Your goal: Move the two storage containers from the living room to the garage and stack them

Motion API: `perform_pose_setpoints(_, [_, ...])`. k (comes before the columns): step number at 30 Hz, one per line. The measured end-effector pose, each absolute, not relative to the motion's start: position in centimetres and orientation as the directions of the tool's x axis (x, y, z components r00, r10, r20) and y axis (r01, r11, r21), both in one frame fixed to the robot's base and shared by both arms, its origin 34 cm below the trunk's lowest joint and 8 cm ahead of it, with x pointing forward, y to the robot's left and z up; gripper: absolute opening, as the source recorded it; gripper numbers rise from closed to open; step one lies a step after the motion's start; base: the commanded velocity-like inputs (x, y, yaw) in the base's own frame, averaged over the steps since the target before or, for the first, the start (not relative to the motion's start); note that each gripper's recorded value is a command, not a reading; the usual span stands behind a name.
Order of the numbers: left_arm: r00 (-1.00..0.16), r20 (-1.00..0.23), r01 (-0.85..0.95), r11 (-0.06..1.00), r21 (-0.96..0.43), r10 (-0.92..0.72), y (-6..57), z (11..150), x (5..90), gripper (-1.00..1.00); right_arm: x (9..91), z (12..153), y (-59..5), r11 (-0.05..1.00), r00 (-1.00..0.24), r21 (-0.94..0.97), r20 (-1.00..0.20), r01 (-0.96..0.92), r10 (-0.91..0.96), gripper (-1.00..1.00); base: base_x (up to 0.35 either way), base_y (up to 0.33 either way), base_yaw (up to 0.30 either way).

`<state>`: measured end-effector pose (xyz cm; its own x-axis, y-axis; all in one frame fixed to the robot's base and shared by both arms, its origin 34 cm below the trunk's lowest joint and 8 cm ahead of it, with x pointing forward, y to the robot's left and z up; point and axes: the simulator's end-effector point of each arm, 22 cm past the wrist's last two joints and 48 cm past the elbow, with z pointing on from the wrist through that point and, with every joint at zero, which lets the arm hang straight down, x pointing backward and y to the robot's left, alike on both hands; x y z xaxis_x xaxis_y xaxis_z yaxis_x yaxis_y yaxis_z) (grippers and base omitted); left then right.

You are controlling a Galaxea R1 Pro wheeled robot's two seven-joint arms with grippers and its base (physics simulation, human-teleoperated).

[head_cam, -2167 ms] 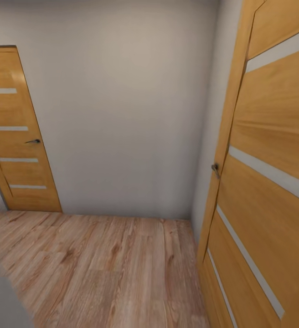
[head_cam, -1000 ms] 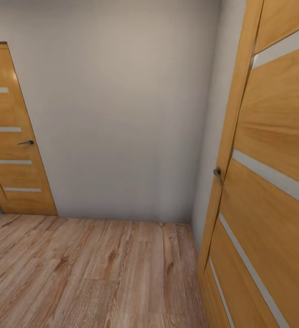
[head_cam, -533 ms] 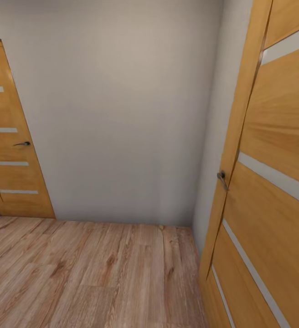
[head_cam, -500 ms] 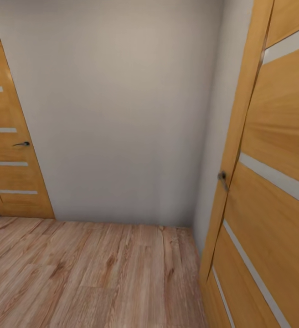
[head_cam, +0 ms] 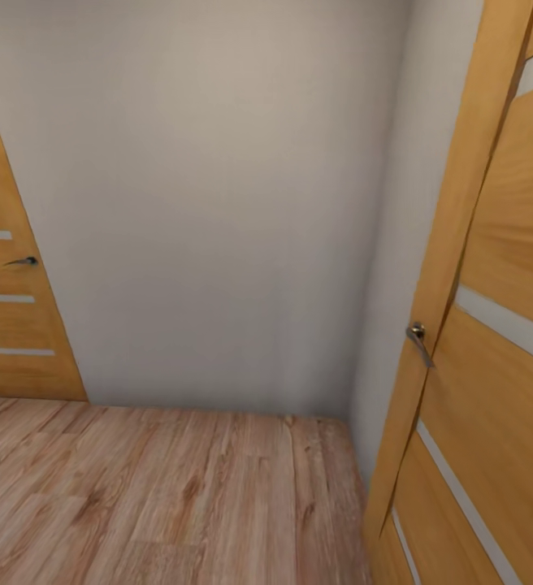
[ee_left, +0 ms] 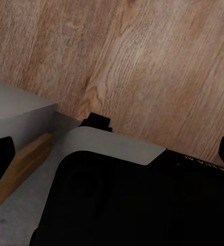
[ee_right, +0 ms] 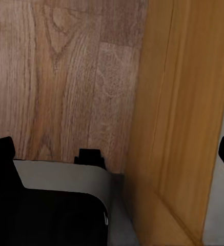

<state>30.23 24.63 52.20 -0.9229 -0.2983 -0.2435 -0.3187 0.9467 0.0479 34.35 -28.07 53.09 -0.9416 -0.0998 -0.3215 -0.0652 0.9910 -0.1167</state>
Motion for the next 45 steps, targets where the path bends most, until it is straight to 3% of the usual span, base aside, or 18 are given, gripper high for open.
perform_pose_setpoints(40, [-0.923,-0.243,-0.318,0.947,0.047,-0.298,24.57,52.2,30.23,1.0,34.35,53.07,-27.46,0.992,-0.941,-0.109,-0.322,-0.068,-0.1,1.0,0.322,0.027,0.0])
perform_pose_setpoints(45, [-0.922,-0.246,-0.319,0.946,0.047,-0.299,24.63,52.21,30.29,1.0,34.36,53.07,-27.52,0.992,-0.941,-0.11,-0.322,-0.068,-0.1,1.0,0.295,-0.079,0.208])
